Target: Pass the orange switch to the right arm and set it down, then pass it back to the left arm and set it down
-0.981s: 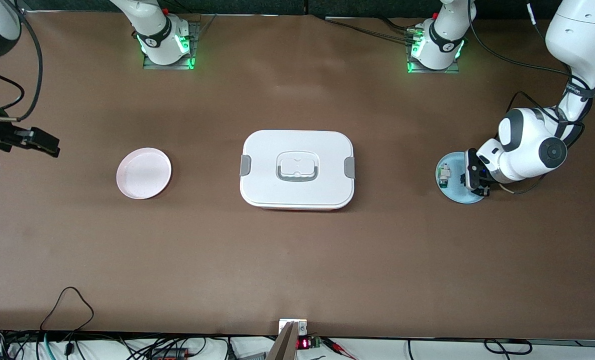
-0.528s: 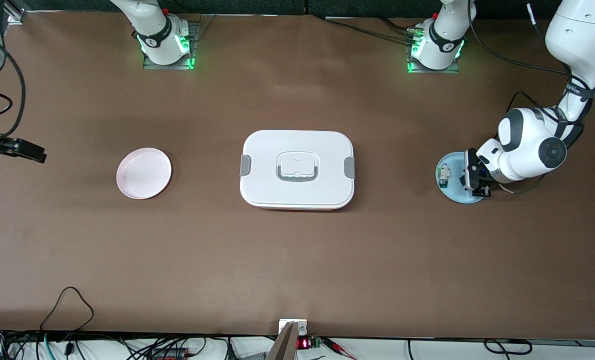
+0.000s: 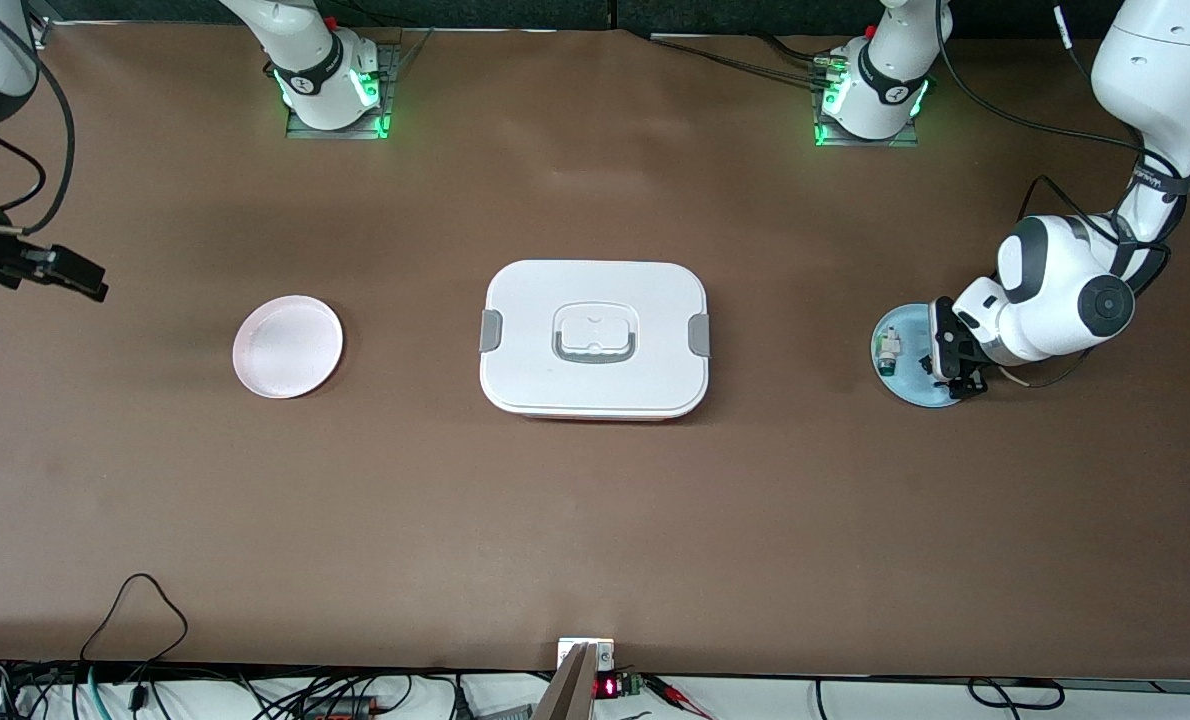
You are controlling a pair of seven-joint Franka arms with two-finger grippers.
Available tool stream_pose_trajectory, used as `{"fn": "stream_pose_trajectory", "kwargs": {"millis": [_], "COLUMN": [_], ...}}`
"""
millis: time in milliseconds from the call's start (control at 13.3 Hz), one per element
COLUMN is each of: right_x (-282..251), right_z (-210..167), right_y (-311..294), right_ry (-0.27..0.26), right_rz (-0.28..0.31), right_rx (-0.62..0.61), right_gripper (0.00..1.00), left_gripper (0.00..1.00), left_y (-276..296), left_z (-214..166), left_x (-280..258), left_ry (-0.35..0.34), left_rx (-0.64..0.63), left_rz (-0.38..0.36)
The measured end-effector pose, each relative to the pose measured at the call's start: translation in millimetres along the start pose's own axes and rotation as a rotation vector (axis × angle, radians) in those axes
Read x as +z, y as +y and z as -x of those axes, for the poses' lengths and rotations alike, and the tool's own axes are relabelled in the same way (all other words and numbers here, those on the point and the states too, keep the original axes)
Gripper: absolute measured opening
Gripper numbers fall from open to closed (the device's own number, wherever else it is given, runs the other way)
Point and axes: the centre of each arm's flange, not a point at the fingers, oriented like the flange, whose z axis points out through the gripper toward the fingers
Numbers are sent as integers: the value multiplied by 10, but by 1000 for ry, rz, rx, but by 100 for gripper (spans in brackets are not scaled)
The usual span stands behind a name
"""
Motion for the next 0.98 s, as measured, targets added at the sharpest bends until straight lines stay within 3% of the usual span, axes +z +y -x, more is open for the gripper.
{"fn": "stream_pose_trajectory", "kwargs": {"millis": [226,528,679,981], "right_x": [-165,-200,-184,-167], "right_z": [44,48,53,71], "right_y": [18,-21,-40,-19], "right_ry": [31,34,25,7], "right_rz": [-5,-55,-55,-63], "right_rx": [4,10,-8,-77], "right_gripper": [100,100,100,100], "left_gripper": [100,100,100,100], "left_y": [-1,-112,-185,-207], "left_z": [8,-12,-4,-31], "left_x": [-100,-541,-846,-1381], "left_ry": [-7,-29,-44,-73], "left_rx": [-19,-79,-171,-447], "left_rz": [17,43,64,32]}}
